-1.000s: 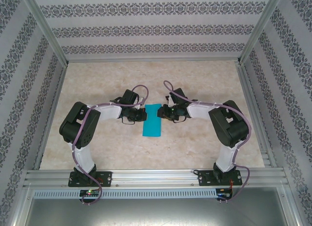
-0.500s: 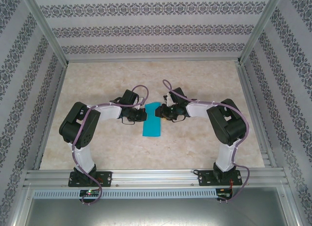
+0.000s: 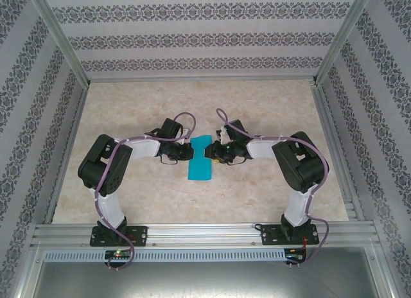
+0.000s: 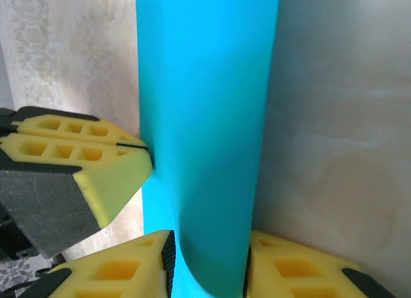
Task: Fold a paper plane with a square sheet of paper (pick it up from the middle)
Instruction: Pick up the square sheet of paper from the center of the table.
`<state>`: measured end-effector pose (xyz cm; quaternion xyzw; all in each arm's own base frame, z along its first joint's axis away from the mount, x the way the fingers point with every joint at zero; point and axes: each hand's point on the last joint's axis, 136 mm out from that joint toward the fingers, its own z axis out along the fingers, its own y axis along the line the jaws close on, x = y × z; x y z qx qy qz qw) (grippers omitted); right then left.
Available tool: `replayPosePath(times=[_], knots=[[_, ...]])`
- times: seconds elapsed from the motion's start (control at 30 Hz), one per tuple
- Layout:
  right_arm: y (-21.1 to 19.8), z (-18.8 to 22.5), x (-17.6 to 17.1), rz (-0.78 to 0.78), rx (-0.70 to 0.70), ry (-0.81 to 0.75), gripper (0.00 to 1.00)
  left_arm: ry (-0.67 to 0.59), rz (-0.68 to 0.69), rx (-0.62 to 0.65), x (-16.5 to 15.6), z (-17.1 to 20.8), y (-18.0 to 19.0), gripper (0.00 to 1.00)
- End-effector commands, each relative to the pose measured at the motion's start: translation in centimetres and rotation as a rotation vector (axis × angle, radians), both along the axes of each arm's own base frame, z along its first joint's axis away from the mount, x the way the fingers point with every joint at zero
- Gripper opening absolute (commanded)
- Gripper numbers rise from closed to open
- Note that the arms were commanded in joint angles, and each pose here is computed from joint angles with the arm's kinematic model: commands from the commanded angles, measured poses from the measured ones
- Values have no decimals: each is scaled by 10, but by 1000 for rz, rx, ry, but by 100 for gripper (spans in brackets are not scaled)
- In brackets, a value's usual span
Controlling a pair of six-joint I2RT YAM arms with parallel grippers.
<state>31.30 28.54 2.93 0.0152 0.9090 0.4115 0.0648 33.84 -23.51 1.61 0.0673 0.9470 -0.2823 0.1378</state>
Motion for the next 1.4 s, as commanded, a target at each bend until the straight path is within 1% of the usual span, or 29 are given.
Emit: replayPosePath(times=[0.0, 0.1, 0.33, 0.43, 0.5, 0.63, 0.7, 0.83, 0.97, 1.13, 1.3, 1.37], knots=[[8, 10, -7, 10, 57, -9, 31, 228, 14, 180, -56, -51, 39, 12], [9, 10, -6, -2, 82, -10, 26, 221, 13, 166, -55, -47, 36, 14], [10, 20, -4, -5, 105, -27, 18, 202, 11, 127, -50, -31, 30, 18], [11, 23, -3, -4, 112, -31, 12, 183, 14, 99, -47, -18, 26, 21], [12, 25, -2, -3, 120, -33, 9, 152, 17, 84, -43, -2, 24, 26], [14, 35, -1, -3, 139, -49, 5, 97, 21, 78, -36, 27, 25, 39], [15, 42, 0, 0, 152, -61, 3, 77, 25, 70, -34, 40, 27, 45], [17, 58, 3, -4, 183, -82, 3, 45, 53, 44, -32, 62, 33, 54], [18, 79, 10, -28, 231, -114, 2, 18, 98, -52, -33, 88, 33, 60], [18, 107, 20, -64, 305, -144, 0, -4, 178, -200, -35, 117, 35, 65], [17, 128, 28, -100, 371, -167, 0, 6, 210, -322, -40, 131, 29, 67], [14, 133, 31, -118, 390, -172, 0, 17, 225, -350, -43, 132, 28, 67]])
